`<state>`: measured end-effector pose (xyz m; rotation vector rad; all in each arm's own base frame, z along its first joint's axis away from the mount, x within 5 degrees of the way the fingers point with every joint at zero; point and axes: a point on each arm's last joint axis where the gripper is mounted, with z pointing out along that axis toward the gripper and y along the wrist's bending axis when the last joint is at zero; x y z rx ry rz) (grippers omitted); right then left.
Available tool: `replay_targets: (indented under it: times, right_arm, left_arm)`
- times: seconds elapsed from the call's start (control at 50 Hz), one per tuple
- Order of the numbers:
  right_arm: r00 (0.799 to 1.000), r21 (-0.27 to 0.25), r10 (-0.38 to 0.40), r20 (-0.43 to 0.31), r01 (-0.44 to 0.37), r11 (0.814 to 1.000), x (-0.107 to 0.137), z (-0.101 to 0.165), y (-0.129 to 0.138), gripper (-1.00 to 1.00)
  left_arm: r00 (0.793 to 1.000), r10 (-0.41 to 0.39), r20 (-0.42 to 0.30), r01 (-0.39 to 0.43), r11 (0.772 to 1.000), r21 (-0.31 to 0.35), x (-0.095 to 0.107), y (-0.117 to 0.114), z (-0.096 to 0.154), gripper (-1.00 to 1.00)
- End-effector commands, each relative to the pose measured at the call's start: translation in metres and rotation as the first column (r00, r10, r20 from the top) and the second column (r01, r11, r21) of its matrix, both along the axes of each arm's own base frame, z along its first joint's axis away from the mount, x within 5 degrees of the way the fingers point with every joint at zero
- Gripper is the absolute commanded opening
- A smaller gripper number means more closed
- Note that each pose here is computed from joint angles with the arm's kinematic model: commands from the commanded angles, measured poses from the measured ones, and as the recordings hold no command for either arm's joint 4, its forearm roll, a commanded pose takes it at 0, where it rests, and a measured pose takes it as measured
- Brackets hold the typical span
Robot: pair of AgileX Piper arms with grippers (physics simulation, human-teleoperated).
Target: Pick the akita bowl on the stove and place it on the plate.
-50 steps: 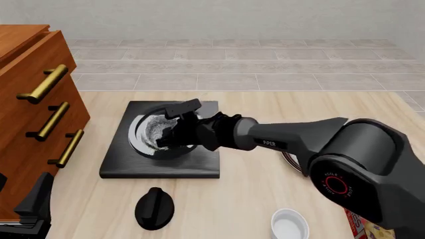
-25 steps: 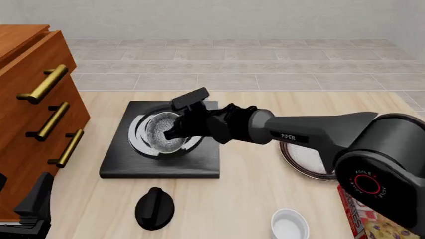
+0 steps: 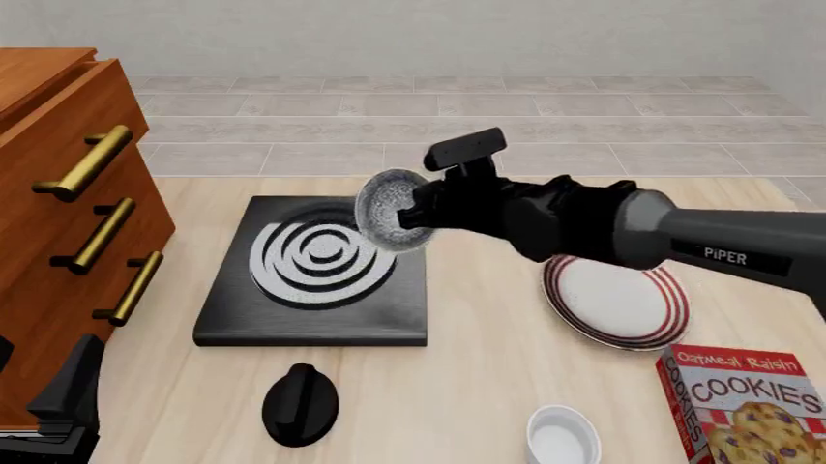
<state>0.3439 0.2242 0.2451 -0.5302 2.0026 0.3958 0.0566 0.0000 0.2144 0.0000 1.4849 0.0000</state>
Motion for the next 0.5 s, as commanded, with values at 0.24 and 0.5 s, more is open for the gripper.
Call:
replay_targets:
  times: [0.24, 0.5]
  right_arm:
    - [0.978, 0.077, -0.210, 0.003, 0.209, 0.975, -0.020, 0.010, -0.088, -1.00]
    - [0.951, 0.069, -0.308, -0.008, 0.308, 0.949, -0.040, -0.003, -0.132, -1.00]
  left_arm:
    - [1.000, 0.000, 0.000, 0.000, 1.000, 0.000, 0.000, 0.000, 0.000, 1.00]
    - [1.000, 0.000, 0.000, 0.000, 1.000, 0.000, 0.000, 0.000, 0.000, 1.00]
